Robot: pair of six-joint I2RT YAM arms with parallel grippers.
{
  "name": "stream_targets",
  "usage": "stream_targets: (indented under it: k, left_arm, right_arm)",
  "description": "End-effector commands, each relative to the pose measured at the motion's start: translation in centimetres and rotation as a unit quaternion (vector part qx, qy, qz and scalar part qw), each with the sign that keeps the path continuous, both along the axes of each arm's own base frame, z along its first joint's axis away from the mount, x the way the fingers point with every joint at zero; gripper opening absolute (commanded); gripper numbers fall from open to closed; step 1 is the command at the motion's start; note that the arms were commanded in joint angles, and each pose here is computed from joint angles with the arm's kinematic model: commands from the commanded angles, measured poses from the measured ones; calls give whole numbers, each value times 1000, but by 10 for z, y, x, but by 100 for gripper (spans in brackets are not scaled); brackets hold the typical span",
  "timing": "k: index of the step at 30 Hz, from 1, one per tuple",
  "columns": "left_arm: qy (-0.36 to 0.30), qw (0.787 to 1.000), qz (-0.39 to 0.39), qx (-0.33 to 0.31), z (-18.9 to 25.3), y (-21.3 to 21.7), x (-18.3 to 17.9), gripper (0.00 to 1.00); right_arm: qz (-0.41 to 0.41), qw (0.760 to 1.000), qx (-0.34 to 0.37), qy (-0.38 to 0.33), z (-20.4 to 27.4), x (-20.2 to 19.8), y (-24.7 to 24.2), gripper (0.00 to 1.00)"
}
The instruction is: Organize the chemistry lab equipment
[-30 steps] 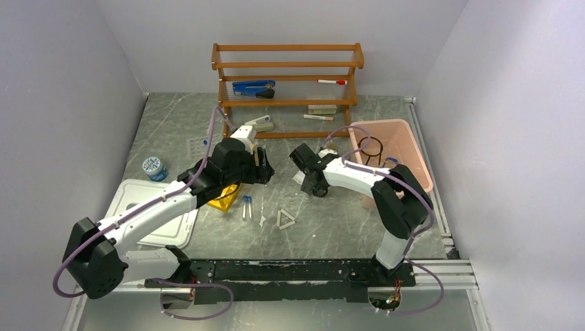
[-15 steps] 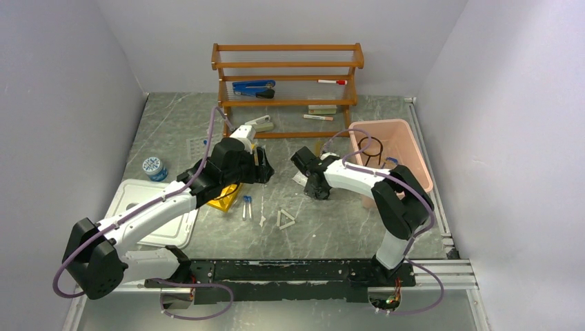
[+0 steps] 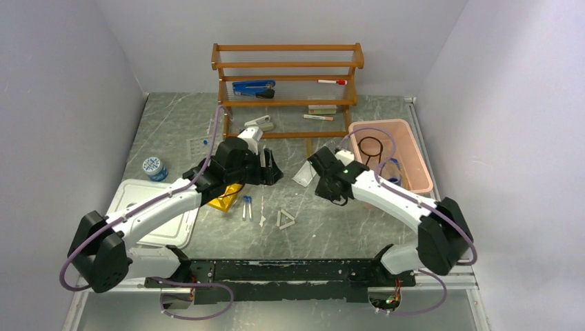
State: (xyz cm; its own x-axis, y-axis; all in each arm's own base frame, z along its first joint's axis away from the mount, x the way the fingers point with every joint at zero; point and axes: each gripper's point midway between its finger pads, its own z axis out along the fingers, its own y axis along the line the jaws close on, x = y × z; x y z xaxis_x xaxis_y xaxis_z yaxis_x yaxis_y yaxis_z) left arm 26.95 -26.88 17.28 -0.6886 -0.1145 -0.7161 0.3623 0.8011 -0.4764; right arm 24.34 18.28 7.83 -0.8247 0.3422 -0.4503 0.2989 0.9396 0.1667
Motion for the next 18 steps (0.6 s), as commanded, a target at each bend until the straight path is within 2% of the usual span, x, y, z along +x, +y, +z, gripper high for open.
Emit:
stream_targets:
  k: [1, 5, 10, 14, 18]
  left_arm:
    - [21, 997, -44, -58, 8, -26, -6, 80]
    - [45, 993, -65, -90, 8, -40, -11, 82]
    - [88, 977, -106, -161, 12, -69, -19, 85]
    - [112, 963, -129, -208, 15, -94, -22, 85]
    - [113, 956, -151, -223, 15, -117, -19, 84]
  right_arm:
    - [60, 998, 20, -24, 12, -8, 0, 0]
    - [113, 990, 54, -61, 26, -14, 6, 0]
    - [181, 966, 139, -121, 50, -23, 28, 0]
    - [205, 954, 169, -141, 58, -29, 36, 0]
    - [228, 943, 186, -157, 68, -31, 42, 0]
